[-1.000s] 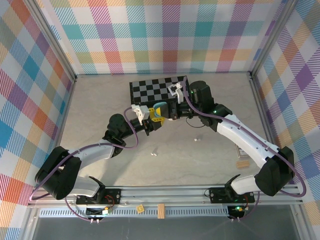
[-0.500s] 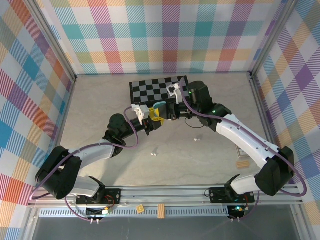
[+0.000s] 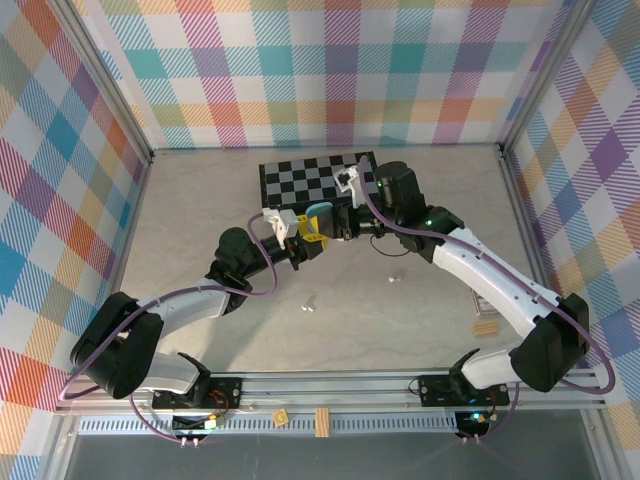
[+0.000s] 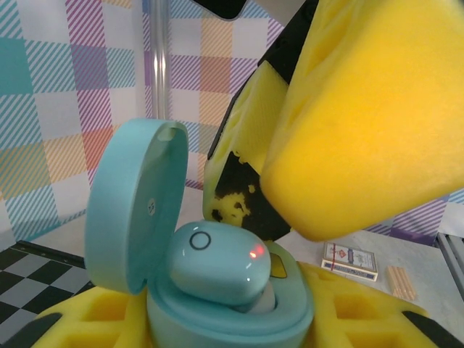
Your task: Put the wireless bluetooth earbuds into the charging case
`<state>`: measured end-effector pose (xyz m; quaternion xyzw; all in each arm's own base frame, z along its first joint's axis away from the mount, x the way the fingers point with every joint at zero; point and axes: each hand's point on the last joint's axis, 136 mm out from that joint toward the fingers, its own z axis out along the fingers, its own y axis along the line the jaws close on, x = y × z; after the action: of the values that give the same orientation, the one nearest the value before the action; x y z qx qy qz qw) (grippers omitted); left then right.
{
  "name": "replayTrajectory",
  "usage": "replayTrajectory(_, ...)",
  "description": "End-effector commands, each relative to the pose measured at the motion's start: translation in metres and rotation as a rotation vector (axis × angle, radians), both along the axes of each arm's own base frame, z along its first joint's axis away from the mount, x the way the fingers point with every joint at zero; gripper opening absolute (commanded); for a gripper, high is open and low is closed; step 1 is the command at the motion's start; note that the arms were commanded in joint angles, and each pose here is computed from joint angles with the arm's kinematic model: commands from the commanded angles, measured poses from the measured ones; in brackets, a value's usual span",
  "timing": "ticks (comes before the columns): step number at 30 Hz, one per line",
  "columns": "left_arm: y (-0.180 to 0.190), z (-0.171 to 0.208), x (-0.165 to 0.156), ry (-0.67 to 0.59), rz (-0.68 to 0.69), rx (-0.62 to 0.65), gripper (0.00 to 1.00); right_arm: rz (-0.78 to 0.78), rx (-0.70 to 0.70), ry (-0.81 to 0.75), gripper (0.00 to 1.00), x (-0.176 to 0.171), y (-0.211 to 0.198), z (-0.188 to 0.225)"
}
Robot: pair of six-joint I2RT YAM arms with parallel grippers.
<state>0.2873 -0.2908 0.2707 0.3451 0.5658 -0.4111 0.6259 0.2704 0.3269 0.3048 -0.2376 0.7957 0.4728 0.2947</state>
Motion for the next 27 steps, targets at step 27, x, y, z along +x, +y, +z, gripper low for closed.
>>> replayTrajectory(27,0.001,0.022,-0.024,-0.175,-0.075,0.017,0.38,-0.242,-0.195,-0.066,0.69,0.042,-0.031,0.017)
